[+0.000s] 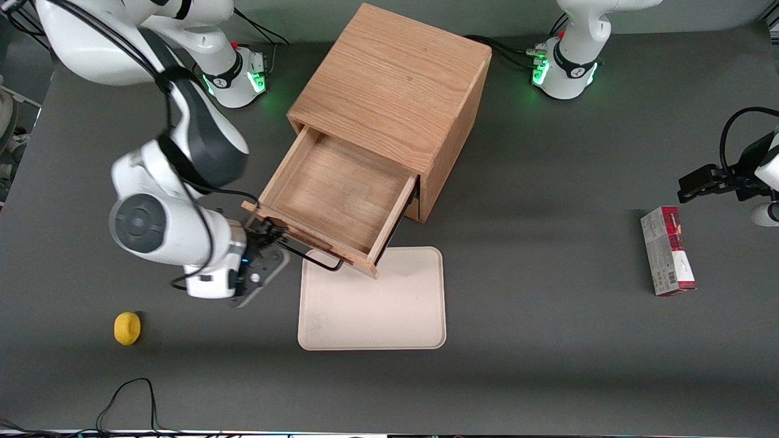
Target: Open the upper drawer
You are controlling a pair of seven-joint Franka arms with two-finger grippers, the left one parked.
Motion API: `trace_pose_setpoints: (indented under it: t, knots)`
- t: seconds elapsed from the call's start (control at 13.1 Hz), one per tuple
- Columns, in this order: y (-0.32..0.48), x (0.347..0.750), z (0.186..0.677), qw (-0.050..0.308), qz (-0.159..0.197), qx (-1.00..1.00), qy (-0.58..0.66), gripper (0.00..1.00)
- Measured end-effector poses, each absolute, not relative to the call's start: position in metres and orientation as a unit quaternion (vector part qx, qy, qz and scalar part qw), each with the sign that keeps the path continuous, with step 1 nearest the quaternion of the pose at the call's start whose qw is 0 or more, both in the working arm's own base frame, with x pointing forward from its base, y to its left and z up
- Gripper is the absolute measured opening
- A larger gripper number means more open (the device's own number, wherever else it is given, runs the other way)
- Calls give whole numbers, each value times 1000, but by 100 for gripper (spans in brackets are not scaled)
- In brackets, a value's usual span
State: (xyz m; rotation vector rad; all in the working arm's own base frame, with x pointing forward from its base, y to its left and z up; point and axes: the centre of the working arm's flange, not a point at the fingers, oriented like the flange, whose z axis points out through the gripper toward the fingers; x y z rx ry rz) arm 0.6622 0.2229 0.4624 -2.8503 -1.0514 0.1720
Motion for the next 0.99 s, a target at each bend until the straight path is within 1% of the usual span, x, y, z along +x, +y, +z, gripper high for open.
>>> trace_pose_setpoints:
  t: [0.23, 0.38, 0.53, 0.76, 0.84, 0.99]
  knots:
    - [122, 649, 544, 18, 48, -967, -251, 100]
    - [56, 623, 569, 8, 61, -983, -176, 100]
    - [19, 585, 570, 2, 81, -992, -91, 100]
    - [18, 521, 562, -14, 103, -991, 79, 100]
    - [23, 507, 561, -21, 104, -986, 127, 100]
    - [20, 503, 565, -23, 84, -976, 200, 100]
